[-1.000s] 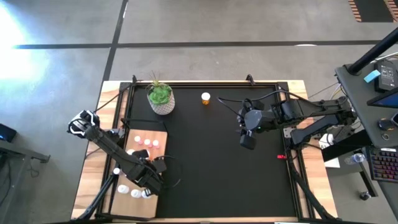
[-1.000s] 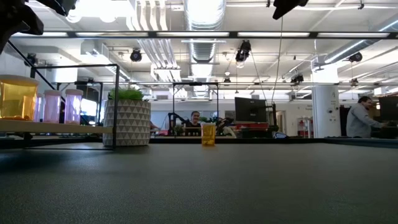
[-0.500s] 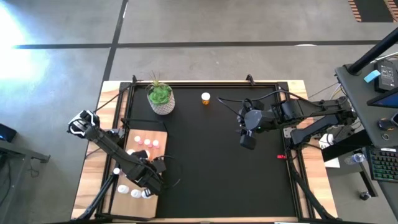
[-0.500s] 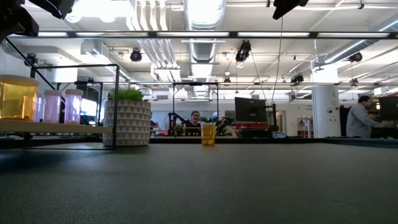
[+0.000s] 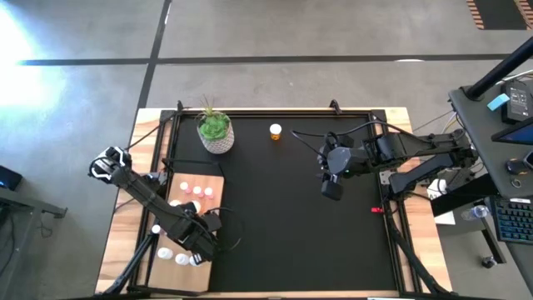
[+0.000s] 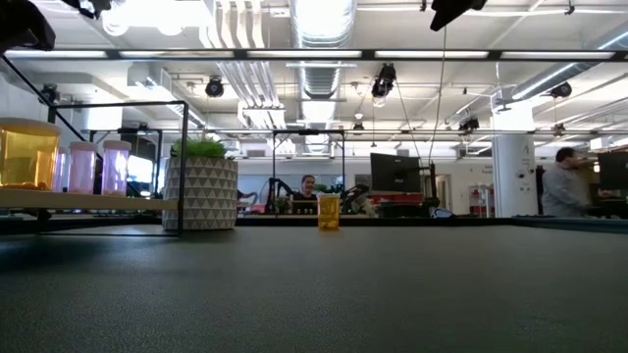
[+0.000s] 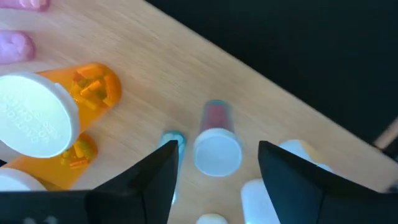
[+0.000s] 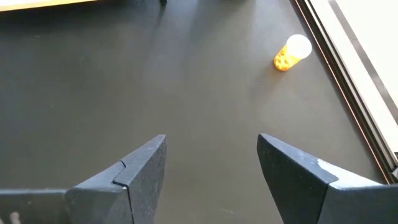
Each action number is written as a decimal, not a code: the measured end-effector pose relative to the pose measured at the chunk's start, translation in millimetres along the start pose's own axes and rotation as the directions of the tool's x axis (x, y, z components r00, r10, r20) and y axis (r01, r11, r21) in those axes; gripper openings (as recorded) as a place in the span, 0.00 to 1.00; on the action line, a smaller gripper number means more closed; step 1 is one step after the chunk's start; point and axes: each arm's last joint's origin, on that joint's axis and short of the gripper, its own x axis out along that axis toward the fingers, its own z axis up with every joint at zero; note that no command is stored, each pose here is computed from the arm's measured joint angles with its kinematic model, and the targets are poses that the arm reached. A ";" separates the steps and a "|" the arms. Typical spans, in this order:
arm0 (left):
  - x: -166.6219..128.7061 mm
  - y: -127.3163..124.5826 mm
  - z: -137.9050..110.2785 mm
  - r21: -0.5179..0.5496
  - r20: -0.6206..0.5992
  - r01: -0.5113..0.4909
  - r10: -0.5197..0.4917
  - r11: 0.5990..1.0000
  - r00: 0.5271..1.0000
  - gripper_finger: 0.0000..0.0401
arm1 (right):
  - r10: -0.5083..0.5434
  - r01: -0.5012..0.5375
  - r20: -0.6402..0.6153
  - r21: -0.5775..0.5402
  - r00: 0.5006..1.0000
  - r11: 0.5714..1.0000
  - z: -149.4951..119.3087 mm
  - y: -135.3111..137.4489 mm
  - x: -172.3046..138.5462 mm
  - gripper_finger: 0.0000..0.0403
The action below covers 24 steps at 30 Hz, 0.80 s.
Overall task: Pick and place medicine bottles onto shelf by color
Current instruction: Put the orange pill bottle on the shelf aligned with the other orange pill bottles
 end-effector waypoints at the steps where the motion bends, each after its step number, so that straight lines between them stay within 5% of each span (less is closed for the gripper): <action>1: -2.6 0.3 -0.2 -0.006 0.005 0.010 -0.010 1.000 1.000 0.51 | 0.000 0.000 0.000 0.000 1.000 1.000 0.0 0.1 0.0 0.60; 8: -30.0 6.3 -0.8 -0.025 0.066 0.096 -0.094 0.995 0.993 0.52 | -0.009 0.009 0.004 -0.005 1.000 1.000 0.1 -0.3 0.0 0.59; 13: -52.8 19.6 6.2 -0.024 0.220 0.118 -0.110 0.993 0.969 0.52 | -0.192 0.193 0.028 -0.013 0.981 0.981 1.6 -4.4 12.5 0.59; 16: -70.4 36.0 13.0 0.006 0.326 0.117 -0.112 0.993 0.939 0.52 | -0.226 0.226 0.013 0.030 0.974 0.974 5.0 -13.6 28.3 0.59; 24: -117.3 95.3 38.0 -0.020 0.595 0.034 -0.015 0.999 0.803 0.52 | -0.115 0.117 -0.019 0.227 0.993 0.967 14.4 -57.1 81.6 0.59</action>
